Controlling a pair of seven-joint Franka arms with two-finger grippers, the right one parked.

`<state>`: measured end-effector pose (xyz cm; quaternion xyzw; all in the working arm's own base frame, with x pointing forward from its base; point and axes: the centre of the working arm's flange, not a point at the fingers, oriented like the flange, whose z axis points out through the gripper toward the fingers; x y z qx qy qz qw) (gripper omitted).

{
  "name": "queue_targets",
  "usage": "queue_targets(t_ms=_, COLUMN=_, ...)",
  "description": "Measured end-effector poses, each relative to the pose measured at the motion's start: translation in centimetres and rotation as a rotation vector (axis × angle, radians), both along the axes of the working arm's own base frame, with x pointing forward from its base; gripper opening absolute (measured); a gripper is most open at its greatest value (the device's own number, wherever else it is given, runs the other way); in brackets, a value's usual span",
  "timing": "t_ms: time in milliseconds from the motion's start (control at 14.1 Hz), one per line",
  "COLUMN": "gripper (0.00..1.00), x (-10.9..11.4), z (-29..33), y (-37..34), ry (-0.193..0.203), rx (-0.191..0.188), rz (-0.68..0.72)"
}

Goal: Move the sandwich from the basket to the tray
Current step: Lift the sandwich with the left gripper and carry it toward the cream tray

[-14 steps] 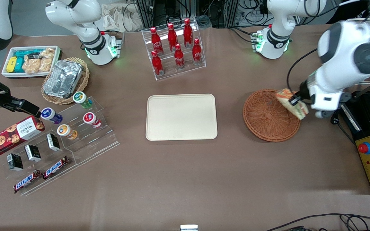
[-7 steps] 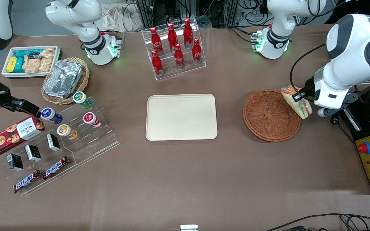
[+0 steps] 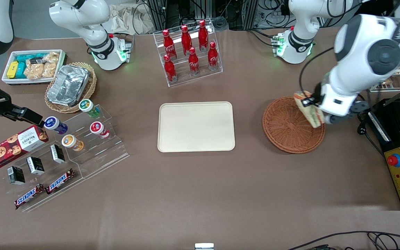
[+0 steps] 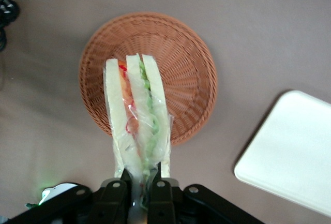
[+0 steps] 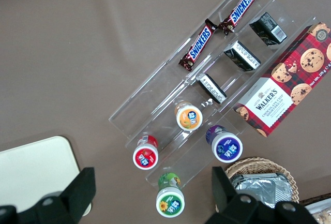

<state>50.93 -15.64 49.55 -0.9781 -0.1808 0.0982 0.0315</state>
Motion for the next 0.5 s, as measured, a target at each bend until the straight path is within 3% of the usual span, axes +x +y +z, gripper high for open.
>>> queue_targets(t_ms=283, gripper=0.15, x=-2.2, z=-1.9, y=-8.3, ry=0.007, rx=-0.002, rz=-0.144)
queue_targets(t_ms=496, gripper=0.15, x=-3.7, z=-4.4, y=-14.5, ry=-0.014, rx=-0.011, rz=-0.181)
